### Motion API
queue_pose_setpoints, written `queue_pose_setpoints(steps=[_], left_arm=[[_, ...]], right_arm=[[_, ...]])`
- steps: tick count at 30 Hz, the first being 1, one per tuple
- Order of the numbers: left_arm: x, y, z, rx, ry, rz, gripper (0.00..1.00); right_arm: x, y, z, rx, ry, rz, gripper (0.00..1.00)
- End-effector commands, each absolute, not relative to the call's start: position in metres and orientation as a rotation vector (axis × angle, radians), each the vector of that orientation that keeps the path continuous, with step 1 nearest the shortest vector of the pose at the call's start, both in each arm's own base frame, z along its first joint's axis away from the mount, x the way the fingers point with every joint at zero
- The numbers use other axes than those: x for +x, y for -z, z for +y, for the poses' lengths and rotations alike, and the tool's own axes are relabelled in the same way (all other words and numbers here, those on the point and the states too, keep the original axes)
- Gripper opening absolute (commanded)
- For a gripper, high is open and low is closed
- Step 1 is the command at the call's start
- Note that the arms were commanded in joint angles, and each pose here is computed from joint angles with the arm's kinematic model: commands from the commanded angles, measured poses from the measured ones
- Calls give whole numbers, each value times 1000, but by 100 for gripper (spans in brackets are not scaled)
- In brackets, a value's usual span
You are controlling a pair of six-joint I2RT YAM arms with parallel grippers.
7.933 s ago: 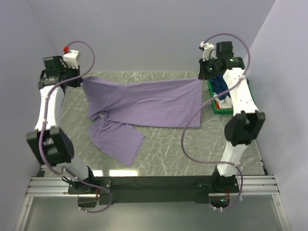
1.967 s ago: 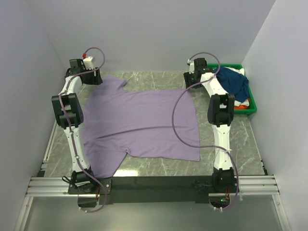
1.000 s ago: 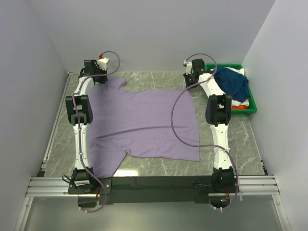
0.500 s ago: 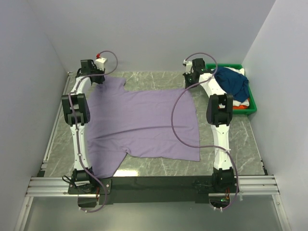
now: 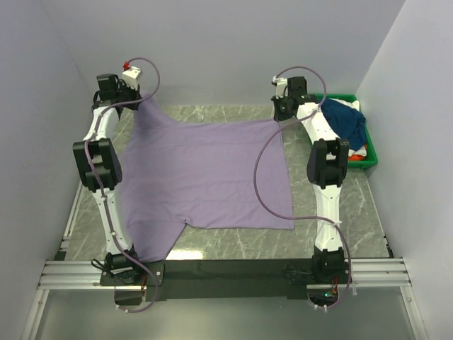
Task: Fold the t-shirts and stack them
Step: Flatten the tshirt out, then fold the tshirt
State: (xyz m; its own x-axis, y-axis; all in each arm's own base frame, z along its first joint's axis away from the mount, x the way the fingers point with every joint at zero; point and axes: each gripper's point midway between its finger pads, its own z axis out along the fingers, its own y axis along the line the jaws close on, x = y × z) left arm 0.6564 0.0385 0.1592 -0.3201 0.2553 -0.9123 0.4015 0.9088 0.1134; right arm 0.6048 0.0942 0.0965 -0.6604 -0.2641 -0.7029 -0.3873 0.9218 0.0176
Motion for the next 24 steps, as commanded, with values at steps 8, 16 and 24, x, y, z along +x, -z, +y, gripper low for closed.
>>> queue_pose_setpoints(steps=[8, 16, 24], left_arm=[[599, -218, 51, 536, 235, 1811, 0], [527, -215, 52, 618, 243, 1848, 0], [445, -183, 46, 696, 239, 1936, 0]], right_arm=[[584, -164, 89, -550, -259, 2212, 0], [547, -158, 93, -640, -314, 2250, 0], [522, -134, 86, -710, -304, 2311, 0]])
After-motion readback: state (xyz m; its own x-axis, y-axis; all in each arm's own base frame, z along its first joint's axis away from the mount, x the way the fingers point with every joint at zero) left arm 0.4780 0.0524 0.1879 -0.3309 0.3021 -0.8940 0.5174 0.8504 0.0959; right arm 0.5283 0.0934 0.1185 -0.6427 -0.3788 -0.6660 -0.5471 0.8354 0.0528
